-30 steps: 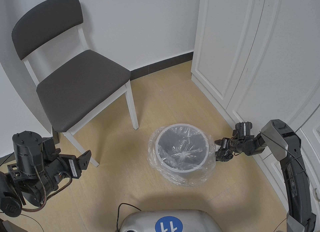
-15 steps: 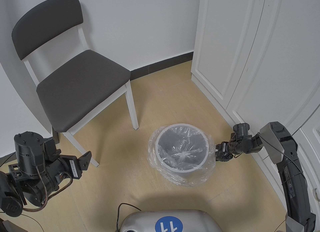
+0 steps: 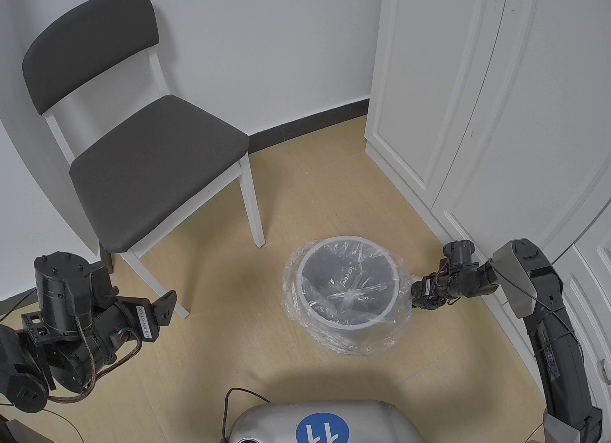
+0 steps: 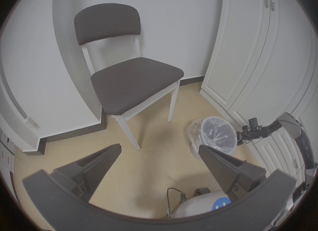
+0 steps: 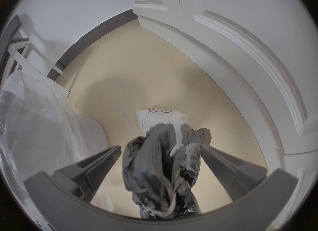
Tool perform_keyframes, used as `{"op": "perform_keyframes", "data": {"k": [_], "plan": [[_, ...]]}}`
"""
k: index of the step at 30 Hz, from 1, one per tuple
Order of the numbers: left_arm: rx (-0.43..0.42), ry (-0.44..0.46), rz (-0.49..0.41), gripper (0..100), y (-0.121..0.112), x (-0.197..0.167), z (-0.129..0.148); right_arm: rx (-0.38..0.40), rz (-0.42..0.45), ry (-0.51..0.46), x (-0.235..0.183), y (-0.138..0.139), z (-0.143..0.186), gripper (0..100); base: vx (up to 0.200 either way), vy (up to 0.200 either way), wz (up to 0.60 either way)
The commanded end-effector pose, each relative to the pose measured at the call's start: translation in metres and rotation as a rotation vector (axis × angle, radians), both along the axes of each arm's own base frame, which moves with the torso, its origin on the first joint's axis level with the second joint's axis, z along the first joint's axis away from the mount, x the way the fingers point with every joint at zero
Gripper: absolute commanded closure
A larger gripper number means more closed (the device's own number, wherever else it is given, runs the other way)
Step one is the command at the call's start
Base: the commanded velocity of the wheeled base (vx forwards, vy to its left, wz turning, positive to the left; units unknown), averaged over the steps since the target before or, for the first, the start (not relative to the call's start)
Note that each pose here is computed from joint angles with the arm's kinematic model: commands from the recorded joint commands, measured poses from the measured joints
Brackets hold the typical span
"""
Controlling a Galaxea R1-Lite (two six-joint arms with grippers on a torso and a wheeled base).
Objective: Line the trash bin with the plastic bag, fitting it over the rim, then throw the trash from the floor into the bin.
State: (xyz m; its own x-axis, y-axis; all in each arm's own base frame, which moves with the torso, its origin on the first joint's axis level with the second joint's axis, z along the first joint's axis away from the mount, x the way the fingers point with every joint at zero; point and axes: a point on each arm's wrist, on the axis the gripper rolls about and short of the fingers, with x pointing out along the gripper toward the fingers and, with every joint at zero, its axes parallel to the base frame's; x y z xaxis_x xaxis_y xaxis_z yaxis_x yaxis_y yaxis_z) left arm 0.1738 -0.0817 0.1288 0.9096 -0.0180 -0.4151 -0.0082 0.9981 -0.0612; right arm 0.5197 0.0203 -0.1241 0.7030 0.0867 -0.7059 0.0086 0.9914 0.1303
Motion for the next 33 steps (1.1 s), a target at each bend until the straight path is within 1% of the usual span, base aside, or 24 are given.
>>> {"op": "perform_keyframes", "data": {"k": [1,5,6,9,16,17,22,23,25,27,28,29,30,32,33], "plan": [[-0.001,-0.004,0.003,0,0.0,0.001,-0.001,0.0,-0.001,-0.002,0.0,-0.001,-0.002,0,0.0,0.0,0.0],[0.0,-0.004,0.002,0,0.0,0.0,-0.001,0.0,0.003,-0.003,0.0,0.0,-0.003,0,0.0,0.0,0.0],[0.001,-0.003,0.001,0,0.0,0.001,-0.002,0.001,0.003,-0.009,0.001,0.0,-0.003,100,0.0,0.0,0.0],[0.003,0.0,-0.001,0,0.0,0.0,-0.002,0.001,0.003,-0.028,0.002,0.0,-0.002,100,0.0,0.0,0.0],[0.002,0.004,0.005,0,0.001,0.001,-0.003,-0.007,0.011,-0.032,0.0,0.003,-0.002,100,0.0,0.0,0.0],[0.0,0.0,0.004,0,0.0,0.0,-0.003,-0.007,0.011,-0.068,0.0,0.004,-0.002,100,0.0,0.0,0.0],[-0.005,-0.014,0.006,0,0.002,-0.002,0.0,0.003,0.006,-0.171,0.0,0.003,0.002,100,0.0,0.0,0.0],[-0.009,-0.027,0.008,0,0.003,-0.003,0.003,0.007,0.001,-0.23,0.001,0.003,0.004,100,0.0,0.0,0.0],[-0.019,-0.058,0.001,0,0.004,-0.008,0.009,0.007,-0.029,-0.32,0.001,0.002,0.007,100,0.0,0.0,0.0],[-0.037,-0.096,-0.005,0,0.007,-0.014,0.017,0.015,-0.072,-0.363,0.0,-0.002,0.015,100,0.0,0.0,0.0],[-0.049,-0.122,-0.005,0,0.009,-0.017,0.023,0.026,-0.082,-0.358,-0.002,-0.004,0.024,100,0.0,0.0,0.0],[-0.049,-0.122,-0.005,0,0.009,-0.017,0.023,0.026,-0.082,-0.358,-0.002,-0.004,0.024,100,0.0,0.0,0.0],[-0.054,-0.171,-0.014,0,0.012,-0.025,0.032,0.038,-0.086,-0.322,-0.009,-0.01,0.045,100,0.0,0.0,0.0],[-0.045,-0.227,-0.025,0,0.018,-0.034,0.042,0.075,-0.088,-0.283,-0.016,-0.017,0.065,100,0.0,0.0,0.0],[-0.043,-0.236,-0.029,0,0.019,-0.035,0.044,0.086,-0.091,-0.278,-0.018,-0.018,0.07,100,0.0,0.0,0.0]]}}
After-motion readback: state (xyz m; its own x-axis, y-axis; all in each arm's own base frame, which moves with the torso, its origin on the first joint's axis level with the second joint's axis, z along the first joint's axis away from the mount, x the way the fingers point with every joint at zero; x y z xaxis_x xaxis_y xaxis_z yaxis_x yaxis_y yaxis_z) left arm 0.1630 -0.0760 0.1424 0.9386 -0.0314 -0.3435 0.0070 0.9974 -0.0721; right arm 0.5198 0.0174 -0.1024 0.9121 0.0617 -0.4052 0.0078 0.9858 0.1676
